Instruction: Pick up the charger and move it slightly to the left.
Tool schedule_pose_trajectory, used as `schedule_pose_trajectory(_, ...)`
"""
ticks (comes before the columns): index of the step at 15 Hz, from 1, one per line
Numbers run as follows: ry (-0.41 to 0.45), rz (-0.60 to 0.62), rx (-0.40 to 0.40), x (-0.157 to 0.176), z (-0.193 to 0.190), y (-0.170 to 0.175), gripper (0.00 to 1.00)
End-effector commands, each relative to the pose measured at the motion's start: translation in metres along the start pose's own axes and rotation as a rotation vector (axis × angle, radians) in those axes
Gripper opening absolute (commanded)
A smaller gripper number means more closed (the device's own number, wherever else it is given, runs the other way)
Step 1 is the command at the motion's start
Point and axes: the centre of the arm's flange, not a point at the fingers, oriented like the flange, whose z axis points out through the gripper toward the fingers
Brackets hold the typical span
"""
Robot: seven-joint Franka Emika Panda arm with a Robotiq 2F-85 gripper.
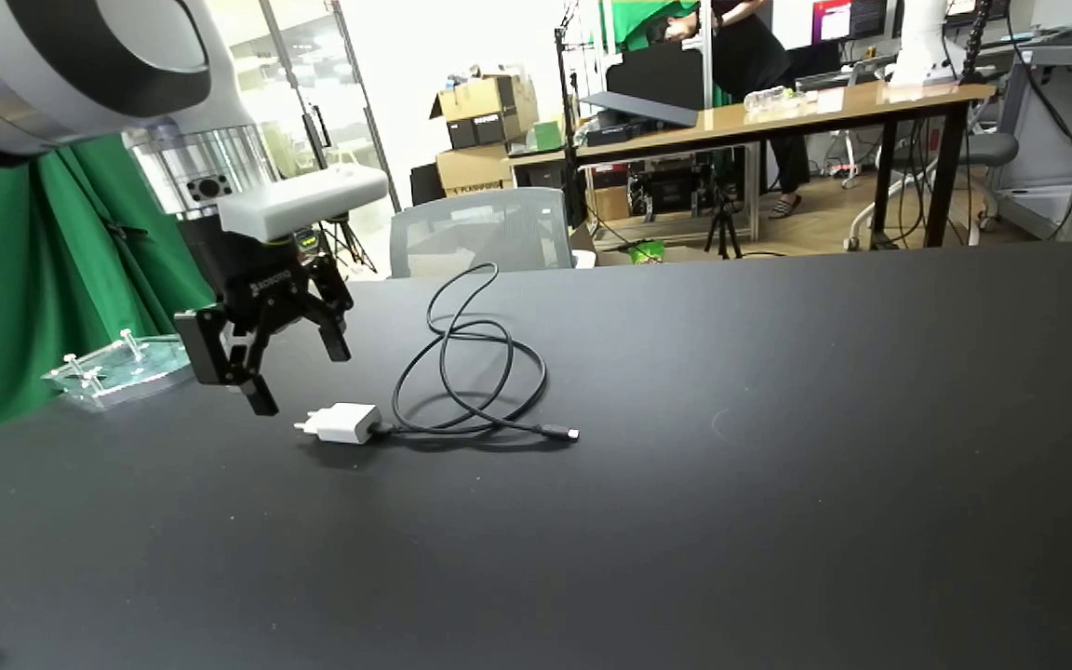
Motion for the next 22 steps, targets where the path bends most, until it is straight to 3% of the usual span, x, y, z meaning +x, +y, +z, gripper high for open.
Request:
schedule_pose_trajectory(1, -0.028, 0.023, 0.004, -0.016, 0.016, -0.005, 1.00)
schedule_pose_trajectory(6, -0.052, 0.008, -0.001, -0.027, 0.030, -0.004, 1.00)
schedule_pose_trajectory(15, -0.069, -0.040, -0.043, -0.016, 0.047, 0.005, 1.00)
schedule_pose_trajectory(16, -0.060, -0.042, -0.043, -0.014, 0.048, 0.005, 0.75)
schedule_pose_trajectory(17, -0.055, -0.043, -0.044, -0.012, 0.048, 0.005, 0.75)
schedule_pose_trajectory(22, -0.015, -0.034, -0.034, -0.003, 0.043, 0.002, 0.39)
